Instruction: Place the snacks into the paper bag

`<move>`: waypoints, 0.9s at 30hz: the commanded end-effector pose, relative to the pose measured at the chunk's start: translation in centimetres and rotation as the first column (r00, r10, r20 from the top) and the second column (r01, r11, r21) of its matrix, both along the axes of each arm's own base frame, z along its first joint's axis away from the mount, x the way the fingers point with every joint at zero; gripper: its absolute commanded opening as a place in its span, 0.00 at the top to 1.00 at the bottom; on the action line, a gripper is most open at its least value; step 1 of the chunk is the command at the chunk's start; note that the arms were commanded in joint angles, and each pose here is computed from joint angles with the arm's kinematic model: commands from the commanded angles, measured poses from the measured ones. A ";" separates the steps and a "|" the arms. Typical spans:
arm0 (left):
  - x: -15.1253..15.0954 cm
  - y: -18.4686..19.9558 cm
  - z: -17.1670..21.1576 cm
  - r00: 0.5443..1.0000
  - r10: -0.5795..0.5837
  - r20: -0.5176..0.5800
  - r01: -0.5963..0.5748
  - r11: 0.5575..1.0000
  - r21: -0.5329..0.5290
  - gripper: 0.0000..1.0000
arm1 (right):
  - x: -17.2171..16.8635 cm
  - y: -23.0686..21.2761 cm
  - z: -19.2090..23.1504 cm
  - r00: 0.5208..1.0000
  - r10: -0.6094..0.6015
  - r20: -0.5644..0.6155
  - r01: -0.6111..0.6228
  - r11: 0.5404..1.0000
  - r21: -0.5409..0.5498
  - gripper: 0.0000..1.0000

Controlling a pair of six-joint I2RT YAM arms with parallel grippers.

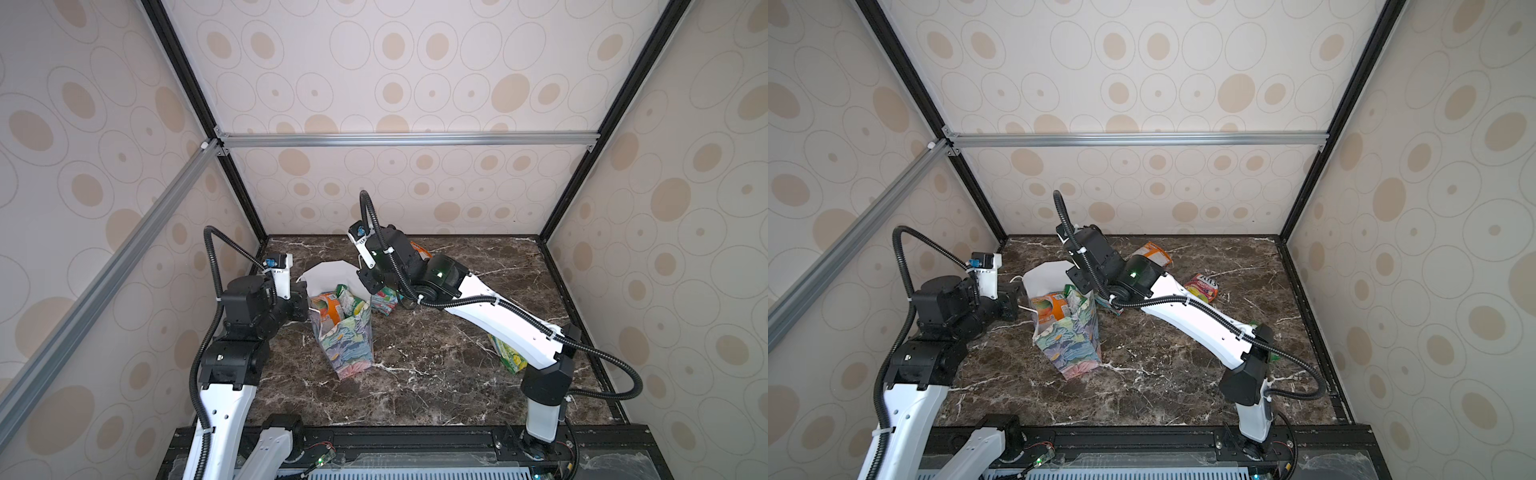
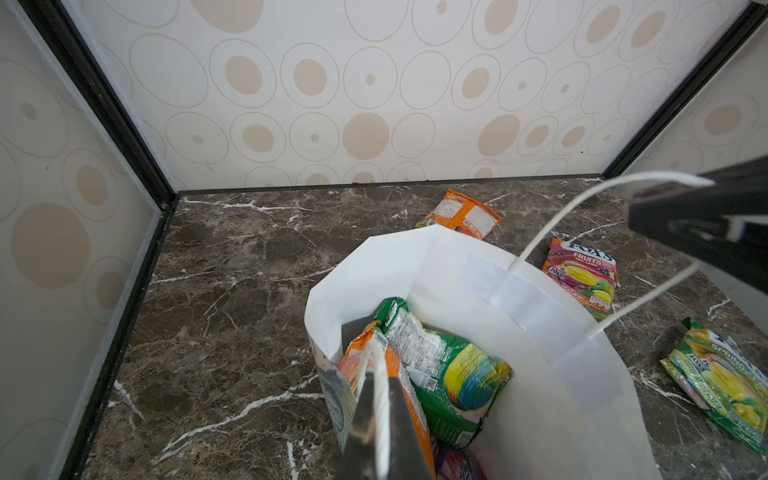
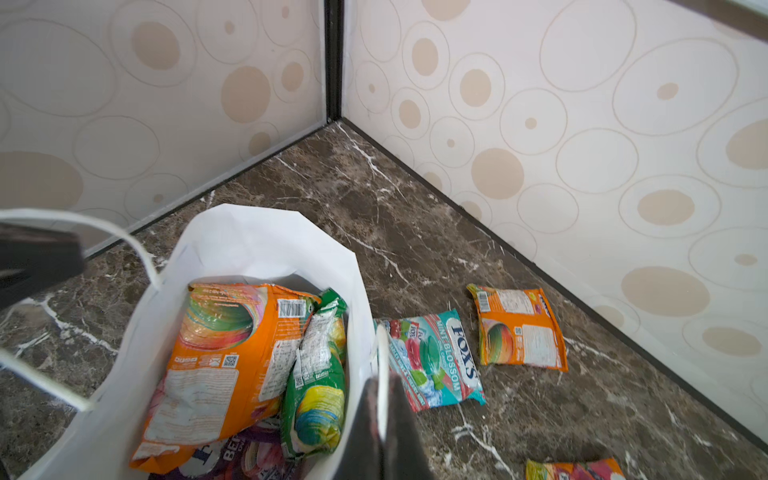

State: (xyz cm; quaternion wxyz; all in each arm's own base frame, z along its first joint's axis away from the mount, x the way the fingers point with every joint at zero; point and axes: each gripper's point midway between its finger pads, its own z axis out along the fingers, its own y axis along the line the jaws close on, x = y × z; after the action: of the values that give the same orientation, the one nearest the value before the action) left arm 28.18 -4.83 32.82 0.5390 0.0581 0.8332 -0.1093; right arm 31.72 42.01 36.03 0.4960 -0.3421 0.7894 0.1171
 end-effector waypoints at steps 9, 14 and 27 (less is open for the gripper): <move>0.8 -1.1 6.1 0.983 -0.051 0.175 0.056 0.998 -0.023 1.00 | -2.2 -3.2 7.6 0.974 0.007 0.225 -0.042 0.987 0.154 1.00; 1.6 -1.4 5.8 0.984 -0.053 0.168 0.063 0.996 -0.056 1.00 | -2.0 -3.7 7.0 0.976 0.003 0.220 -0.029 0.993 0.114 1.00; 1.4 -6.3 4.1 0.954 -0.256 0.158 0.287 0.932 -0.223 1.00 | -6.0 3.3 3.9 0.945 0.325 -0.027 -0.312 0.927 0.207 1.00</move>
State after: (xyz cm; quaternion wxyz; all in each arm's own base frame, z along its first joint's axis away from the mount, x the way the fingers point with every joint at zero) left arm 29.93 -10.03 34.27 0.5458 0.0958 0.7927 -0.2539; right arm 27.59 43.43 36.94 0.4777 -0.4019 0.7515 0.2134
